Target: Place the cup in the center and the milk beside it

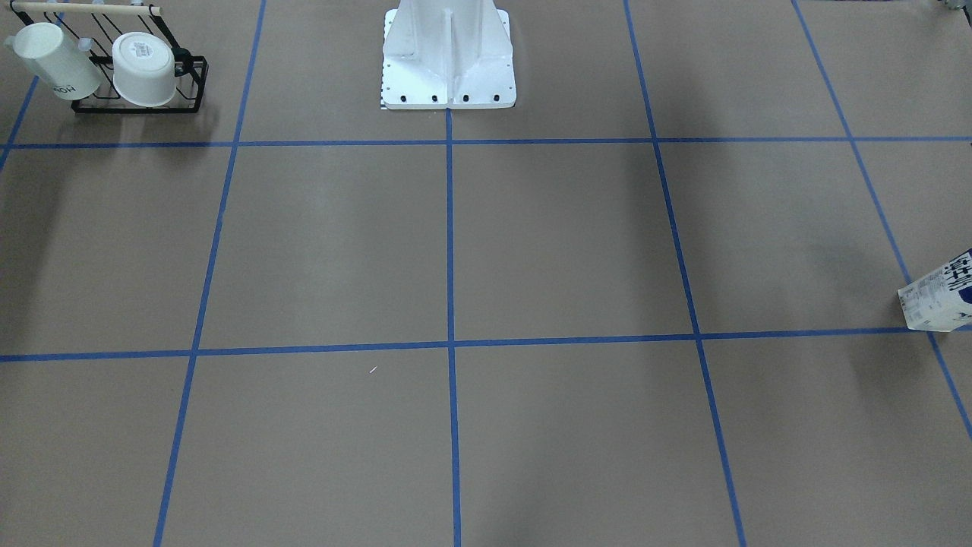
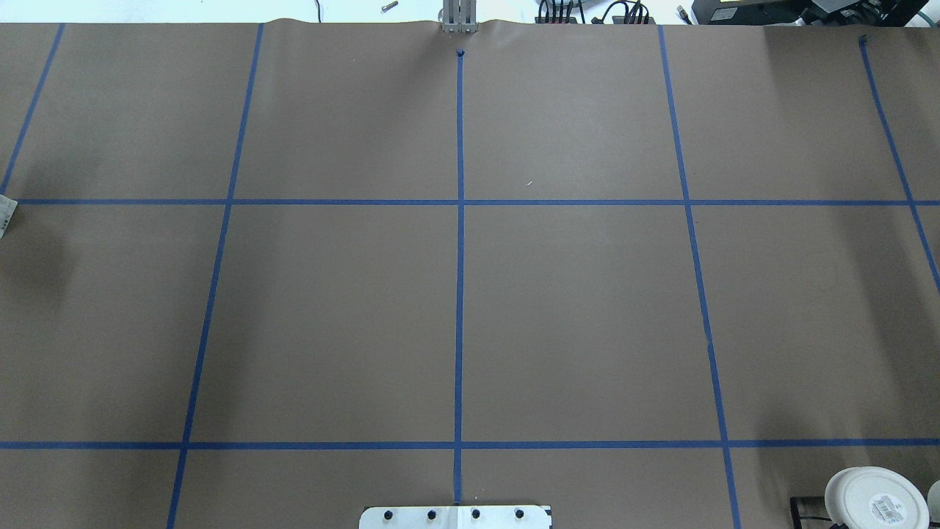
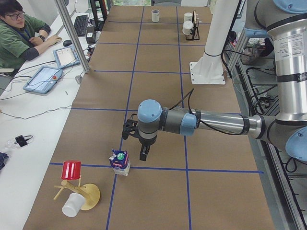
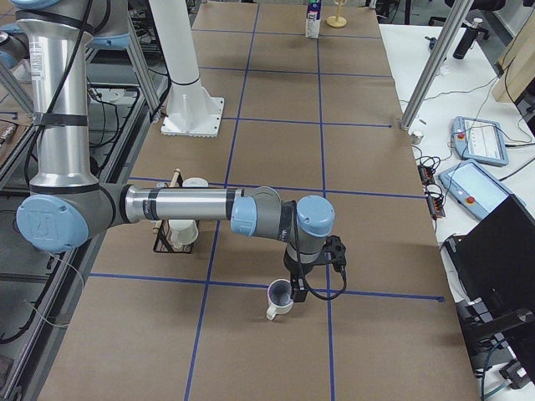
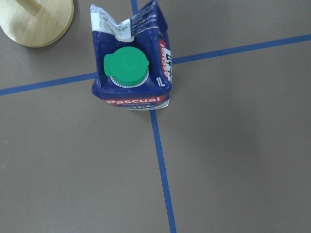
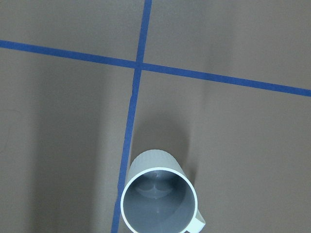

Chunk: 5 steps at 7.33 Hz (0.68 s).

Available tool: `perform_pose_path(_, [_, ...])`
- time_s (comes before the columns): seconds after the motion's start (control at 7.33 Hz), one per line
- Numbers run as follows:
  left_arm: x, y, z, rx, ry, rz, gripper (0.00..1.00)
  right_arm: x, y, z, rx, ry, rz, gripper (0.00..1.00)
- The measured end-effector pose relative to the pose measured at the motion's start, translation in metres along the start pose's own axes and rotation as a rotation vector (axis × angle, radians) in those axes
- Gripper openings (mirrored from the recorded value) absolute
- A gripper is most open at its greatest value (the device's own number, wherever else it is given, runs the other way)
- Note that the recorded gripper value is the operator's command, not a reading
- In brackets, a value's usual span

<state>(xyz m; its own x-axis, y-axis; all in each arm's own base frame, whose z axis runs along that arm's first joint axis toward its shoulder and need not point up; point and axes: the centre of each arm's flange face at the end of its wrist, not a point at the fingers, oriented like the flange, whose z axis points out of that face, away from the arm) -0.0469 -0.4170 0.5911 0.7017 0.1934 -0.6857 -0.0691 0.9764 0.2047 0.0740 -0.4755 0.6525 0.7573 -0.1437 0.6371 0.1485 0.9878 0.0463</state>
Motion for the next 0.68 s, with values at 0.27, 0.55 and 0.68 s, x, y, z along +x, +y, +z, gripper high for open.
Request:
perform_pose_path(0.27, [0.003,-0.006,-0.004,0.012,-0.002,0.009,0.99,-0.006,-0.002,-0.008,0.017,0.004,-0.013,1.0])
perform_pose_path(0.55, [0.008,-0.016,-0.015,0.042,-0.007,0.03,0.99,-0.011,-0.004,-0.014,0.032,0.008,-0.027,1.0])
perform_pose_path(0.68, [0.013,-0.024,-0.023,0.079,-0.009,0.06,0.99,-0.015,-0.007,-0.021,0.047,0.012,-0.04,1.0])
